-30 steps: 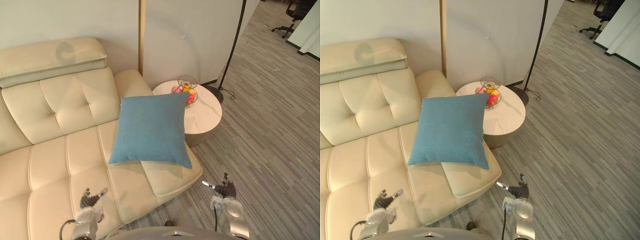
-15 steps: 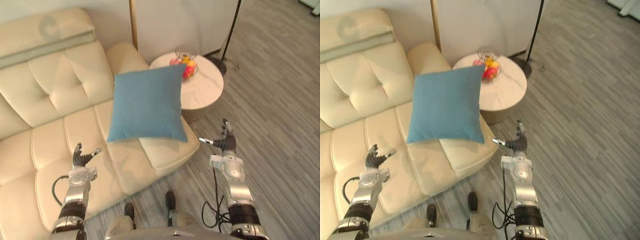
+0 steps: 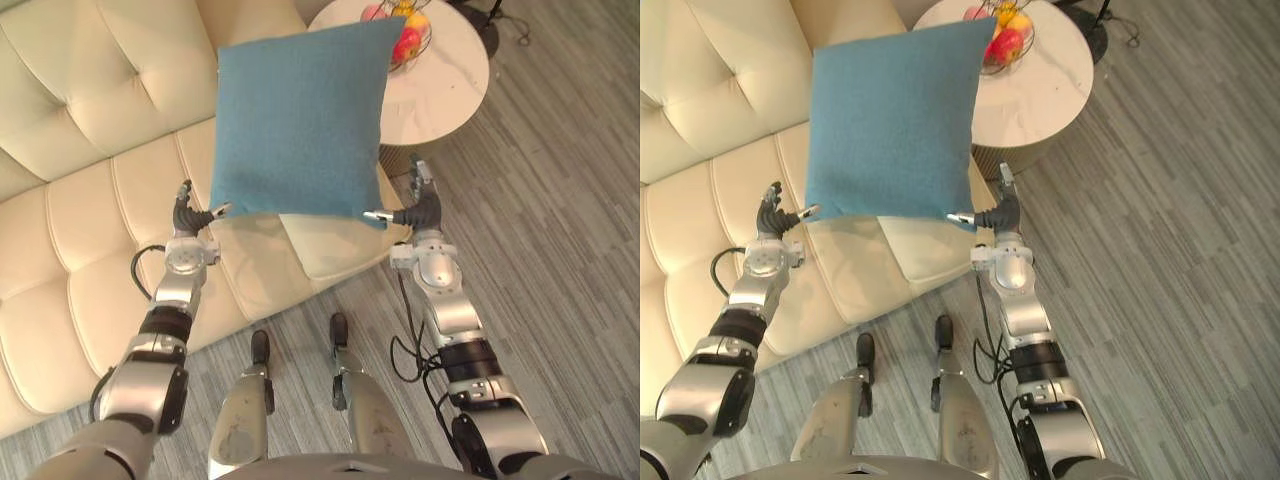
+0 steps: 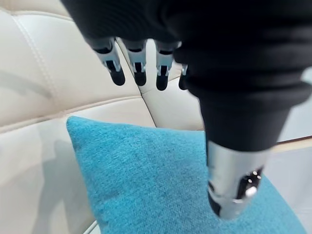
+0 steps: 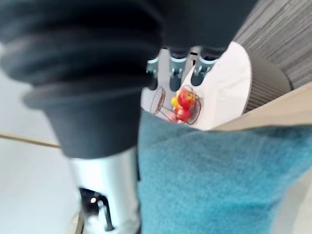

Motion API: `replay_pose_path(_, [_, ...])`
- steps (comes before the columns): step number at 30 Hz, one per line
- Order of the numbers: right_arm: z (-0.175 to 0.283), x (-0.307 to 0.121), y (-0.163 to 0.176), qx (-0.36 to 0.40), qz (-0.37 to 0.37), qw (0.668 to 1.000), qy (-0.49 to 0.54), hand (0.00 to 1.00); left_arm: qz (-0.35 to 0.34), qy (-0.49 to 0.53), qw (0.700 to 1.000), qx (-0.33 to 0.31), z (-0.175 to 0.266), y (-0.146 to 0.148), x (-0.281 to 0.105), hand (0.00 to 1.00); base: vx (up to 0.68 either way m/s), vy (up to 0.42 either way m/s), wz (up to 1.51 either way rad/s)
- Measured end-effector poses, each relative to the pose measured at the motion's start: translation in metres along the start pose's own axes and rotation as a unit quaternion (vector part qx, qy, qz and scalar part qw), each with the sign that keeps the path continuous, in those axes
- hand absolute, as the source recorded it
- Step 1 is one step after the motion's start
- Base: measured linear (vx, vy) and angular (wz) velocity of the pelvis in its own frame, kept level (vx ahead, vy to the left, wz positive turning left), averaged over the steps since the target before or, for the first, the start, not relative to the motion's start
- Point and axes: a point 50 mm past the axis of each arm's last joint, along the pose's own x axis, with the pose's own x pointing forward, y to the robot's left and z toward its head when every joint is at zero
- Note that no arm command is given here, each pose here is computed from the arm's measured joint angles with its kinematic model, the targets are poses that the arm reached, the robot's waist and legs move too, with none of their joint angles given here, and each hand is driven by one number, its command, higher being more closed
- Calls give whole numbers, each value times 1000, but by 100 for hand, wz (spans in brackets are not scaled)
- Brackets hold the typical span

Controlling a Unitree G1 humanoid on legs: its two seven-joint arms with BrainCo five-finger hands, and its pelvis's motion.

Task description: Pick up cushions and gather them together orderly.

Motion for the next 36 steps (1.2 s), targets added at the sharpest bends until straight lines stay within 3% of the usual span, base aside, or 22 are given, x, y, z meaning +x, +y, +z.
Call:
replay_pose_path(9, [28, 27, 24, -2, 26, 999, -35, 0, 18, -39, 999, -15, 44, -5, 18, 0, 38, -27, 2])
replay_pose_path(21, [24, 28, 21, -5, 19, 1000, -21, 0, 48, -30, 997, -52, 45, 6, 21, 0, 5, -20, 3])
replay_pose_path(36, [5, 19, 12, 17, 2, 1000, 10, 0, 22, -30, 999, -31, 45, 1, 21, 0, 37, -31, 2])
